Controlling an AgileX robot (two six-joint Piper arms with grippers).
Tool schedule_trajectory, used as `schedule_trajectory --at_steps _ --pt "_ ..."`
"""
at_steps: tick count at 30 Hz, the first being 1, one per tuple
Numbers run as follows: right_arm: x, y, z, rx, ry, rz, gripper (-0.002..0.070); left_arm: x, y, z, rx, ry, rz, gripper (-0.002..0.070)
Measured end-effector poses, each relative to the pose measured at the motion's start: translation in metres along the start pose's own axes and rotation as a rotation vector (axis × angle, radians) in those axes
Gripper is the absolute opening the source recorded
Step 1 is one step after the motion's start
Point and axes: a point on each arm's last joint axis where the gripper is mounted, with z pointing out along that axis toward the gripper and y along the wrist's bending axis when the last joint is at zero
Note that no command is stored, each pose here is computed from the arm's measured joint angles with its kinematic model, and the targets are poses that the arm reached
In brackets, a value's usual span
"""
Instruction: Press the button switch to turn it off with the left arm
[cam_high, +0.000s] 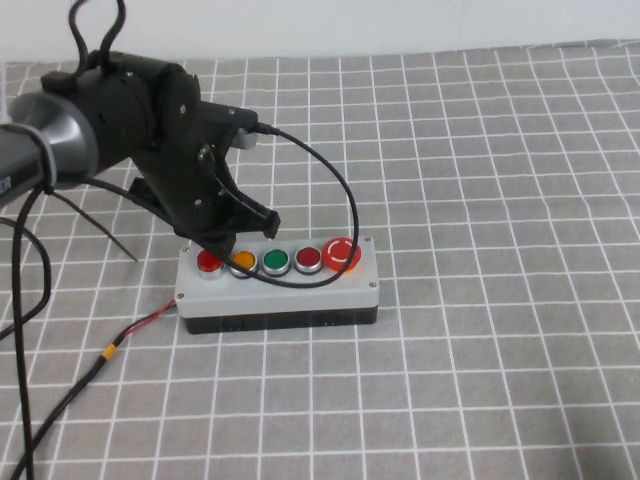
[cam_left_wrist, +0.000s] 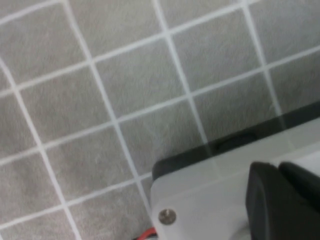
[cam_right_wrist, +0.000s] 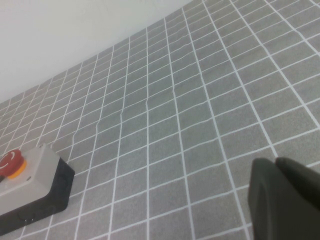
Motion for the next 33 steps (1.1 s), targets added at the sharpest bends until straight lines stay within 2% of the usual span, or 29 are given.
schedule_trajectory --at_steps 7,17,24,33 --pt "0.0 0.0 0.0 0.0 0.0 0.0 -0.0017 -0.001 0.003 -0.024 -0.033 -0.07 -0.027 -0.0003" --pt "0.0 0.0 0.0 0.0 0.0 0.0 -0.0017 0.016 0.005 -0.156 -0.021 -0.474 -0.066 -0.0003" --pt "0.0 0.0 0.0 0.0 0.0 0.0 -0.0017 0.063 0.004 -0.22 -0.006 -0.671 -0.101 -0.0003" --pt "0.0 0.0 0.0 0.0 0.0 0.0 -0.0017 0.149 0.002 -0.232 0.019 -0.768 -0.152 -0.0003"
